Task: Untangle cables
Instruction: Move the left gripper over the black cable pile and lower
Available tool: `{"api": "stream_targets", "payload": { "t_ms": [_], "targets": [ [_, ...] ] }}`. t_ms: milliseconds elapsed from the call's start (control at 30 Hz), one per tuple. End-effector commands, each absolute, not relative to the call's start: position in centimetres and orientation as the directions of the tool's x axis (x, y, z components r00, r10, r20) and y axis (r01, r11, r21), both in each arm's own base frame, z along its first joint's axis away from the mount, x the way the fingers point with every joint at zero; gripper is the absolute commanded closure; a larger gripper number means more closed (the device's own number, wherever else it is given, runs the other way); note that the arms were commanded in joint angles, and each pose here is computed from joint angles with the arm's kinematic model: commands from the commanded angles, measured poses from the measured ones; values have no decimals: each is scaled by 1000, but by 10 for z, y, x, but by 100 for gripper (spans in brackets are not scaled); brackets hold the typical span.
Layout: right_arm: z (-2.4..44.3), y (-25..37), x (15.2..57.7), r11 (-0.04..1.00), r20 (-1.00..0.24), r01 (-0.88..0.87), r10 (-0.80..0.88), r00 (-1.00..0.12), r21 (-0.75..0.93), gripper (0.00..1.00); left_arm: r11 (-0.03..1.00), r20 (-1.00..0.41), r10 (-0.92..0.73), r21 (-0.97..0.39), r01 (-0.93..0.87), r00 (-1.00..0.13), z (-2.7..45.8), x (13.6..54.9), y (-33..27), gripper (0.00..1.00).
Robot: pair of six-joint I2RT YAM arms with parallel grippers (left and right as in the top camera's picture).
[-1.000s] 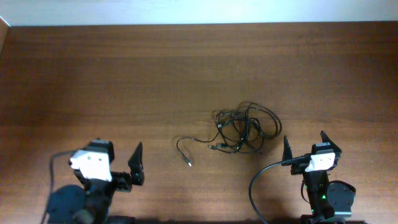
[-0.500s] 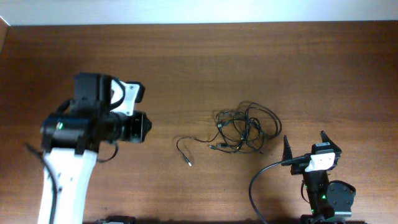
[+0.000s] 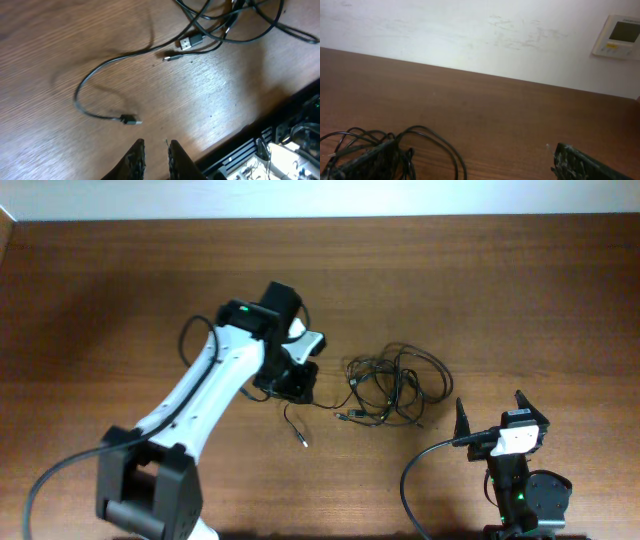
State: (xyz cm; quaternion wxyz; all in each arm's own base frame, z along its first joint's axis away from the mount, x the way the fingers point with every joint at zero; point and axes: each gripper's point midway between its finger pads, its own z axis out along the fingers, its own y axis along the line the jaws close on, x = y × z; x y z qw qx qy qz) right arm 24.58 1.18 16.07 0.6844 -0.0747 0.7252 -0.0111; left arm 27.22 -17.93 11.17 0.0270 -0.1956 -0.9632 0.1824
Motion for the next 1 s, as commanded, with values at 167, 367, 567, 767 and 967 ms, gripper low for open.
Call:
{"api": "stream_targets", "payload": {
  "t_ms": [167, 367, 567, 767, 967],
  "targets": [
    [158, 13, 246, 989, -992, -104, -112, -59, -105, 1, 829, -73, 429, -363, 425, -900, 101, 282, -200, 63],
    [158, 13, 246, 989, -992, -104, -112, -58, -105, 1, 915, -140, 327, -200, 350, -935, 95, 315, -182, 42],
    [158, 13, 246, 989, -992, -104, -112, -58, -105, 1, 920, -143, 325, -183, 347, -935, 94, 317, -179, 41],
    [158, 13, 246, 989, -992, -104, -112, -58, -105, 1, 920, -135, 325, -183, 346, -936, 94, 315, -179, 37],
    [158, 13, 246, 989, -992, -104, -112, -59, -105, 1, 916, -183, 322, -187, 354, -929, 96, 326, -183, 37]
  ]
}}
